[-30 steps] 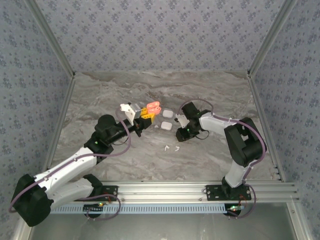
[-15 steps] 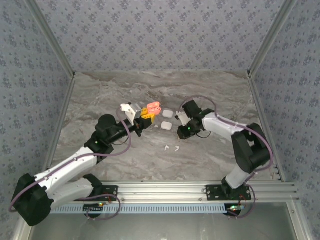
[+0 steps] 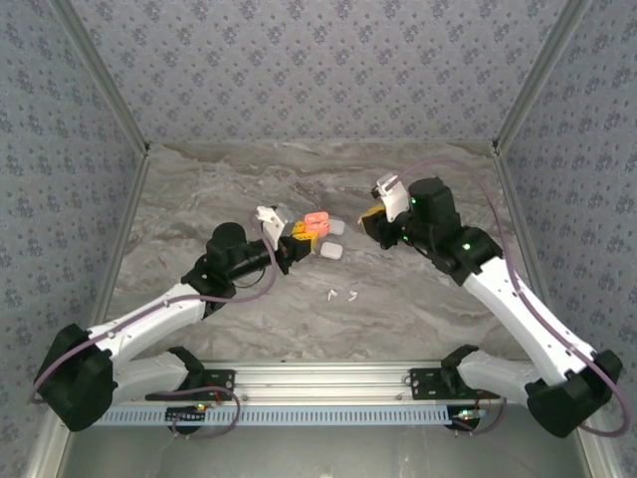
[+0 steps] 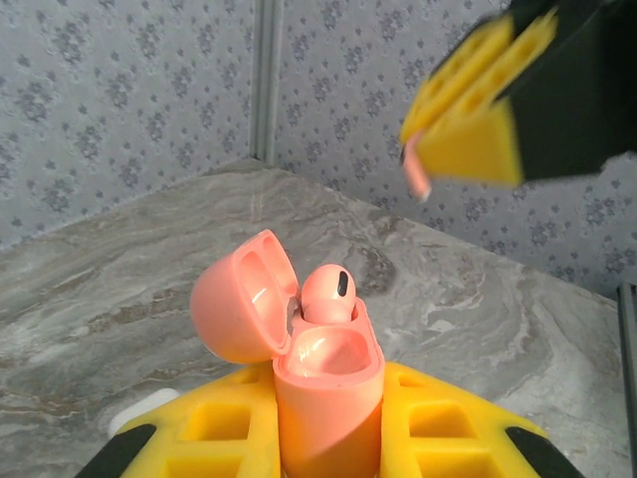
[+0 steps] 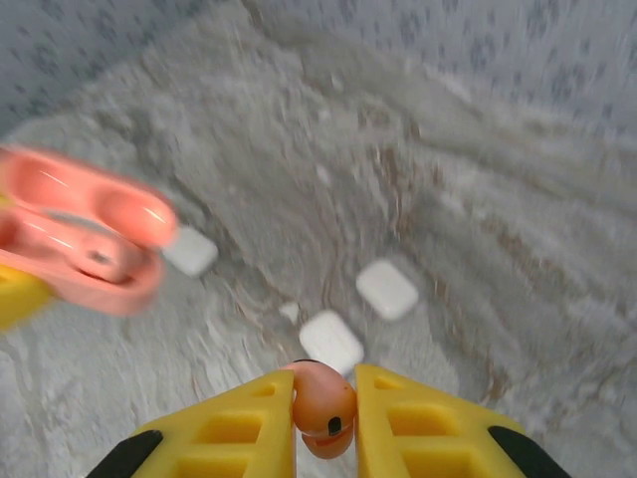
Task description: Insert the wireless bluetooth earbuds into the charging case
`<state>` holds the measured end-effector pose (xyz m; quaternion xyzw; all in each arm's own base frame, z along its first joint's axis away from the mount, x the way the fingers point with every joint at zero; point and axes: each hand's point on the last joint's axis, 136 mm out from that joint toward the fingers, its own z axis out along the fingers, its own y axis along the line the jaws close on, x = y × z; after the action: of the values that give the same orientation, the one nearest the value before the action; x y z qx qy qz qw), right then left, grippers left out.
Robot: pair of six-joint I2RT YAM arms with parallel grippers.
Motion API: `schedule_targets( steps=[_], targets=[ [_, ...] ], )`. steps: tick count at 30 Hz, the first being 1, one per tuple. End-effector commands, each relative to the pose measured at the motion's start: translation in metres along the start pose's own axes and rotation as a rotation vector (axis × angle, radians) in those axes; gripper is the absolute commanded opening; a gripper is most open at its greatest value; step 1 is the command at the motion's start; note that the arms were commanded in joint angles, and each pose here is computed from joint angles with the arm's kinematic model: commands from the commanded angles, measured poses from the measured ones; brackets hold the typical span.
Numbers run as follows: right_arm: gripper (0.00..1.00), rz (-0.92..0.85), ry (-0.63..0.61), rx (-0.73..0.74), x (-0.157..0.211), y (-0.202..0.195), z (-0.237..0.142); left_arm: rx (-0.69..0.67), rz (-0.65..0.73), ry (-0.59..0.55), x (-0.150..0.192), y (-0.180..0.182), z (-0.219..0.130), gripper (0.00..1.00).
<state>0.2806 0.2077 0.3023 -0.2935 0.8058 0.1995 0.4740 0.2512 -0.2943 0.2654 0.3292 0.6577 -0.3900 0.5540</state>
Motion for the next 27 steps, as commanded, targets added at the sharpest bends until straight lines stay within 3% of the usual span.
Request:
schedule_targets(
  steps=[1, 9, 27],
  targets=[
    [0.21, -0.071, -0.08, -0.048, -0.027, 0.016, -0.016, 0.085, 0.026, -0.066, -0.032, -0.016, 0.005, 0.0],
    [0.21, -0.159, -0.122, -0.112, -0.047, 0.046, -0.006, 0.15, 0.05, -0.007, -0.027, -0.031, 0.016, 0.0],
    [0.21, -0.182, -0.055, -0.178, -0.028, 0.063, 0.018, 0.164, 0.052, 0.002, -0.023, -0.036, 0.021, 0.0]
  ],
)
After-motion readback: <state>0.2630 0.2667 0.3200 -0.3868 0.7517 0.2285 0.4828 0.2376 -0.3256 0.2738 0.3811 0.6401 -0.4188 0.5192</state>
